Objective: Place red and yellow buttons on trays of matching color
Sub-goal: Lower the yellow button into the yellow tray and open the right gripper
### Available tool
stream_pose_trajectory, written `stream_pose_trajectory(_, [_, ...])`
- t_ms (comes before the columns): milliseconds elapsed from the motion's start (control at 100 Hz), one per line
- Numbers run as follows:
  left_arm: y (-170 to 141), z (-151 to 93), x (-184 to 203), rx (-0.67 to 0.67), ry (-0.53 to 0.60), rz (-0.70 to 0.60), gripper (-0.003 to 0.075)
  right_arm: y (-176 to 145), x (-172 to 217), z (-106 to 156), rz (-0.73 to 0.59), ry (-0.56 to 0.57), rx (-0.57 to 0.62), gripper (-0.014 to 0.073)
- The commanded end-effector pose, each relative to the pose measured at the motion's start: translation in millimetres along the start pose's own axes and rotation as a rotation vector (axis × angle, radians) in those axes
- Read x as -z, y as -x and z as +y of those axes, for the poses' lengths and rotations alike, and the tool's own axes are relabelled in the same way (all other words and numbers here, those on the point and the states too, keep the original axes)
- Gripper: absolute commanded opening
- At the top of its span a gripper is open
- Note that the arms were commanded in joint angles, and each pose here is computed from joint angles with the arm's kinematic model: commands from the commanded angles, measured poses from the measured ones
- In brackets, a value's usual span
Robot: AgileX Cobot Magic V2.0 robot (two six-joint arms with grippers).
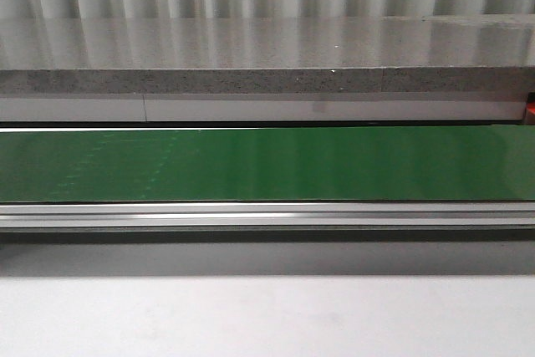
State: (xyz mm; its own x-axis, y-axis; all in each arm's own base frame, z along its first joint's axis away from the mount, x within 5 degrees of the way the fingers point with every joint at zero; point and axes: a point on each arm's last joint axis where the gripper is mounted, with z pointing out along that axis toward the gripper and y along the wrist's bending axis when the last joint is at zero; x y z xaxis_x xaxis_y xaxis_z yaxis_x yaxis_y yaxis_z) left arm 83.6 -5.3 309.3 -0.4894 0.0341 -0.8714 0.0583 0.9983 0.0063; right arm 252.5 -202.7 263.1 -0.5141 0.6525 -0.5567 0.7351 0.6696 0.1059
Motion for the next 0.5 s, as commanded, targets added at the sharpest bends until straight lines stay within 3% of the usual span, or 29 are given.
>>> stream_pose_trajectory(0, [13.1, -1.9, 4.2, 0.005, -0.023, -0.087, -0.0020, 12.8, 2.9, -0.8, -0.082, 0.003, 0.007, 0.0130])
stream_pose_trajectory(490, [13.1, -1.9, 4.2, 0.005, -0.023, -0.087, -0.0020, 4.9, -47.3, -2.3, 0.005, -0.012, 0.008, 0.0130])
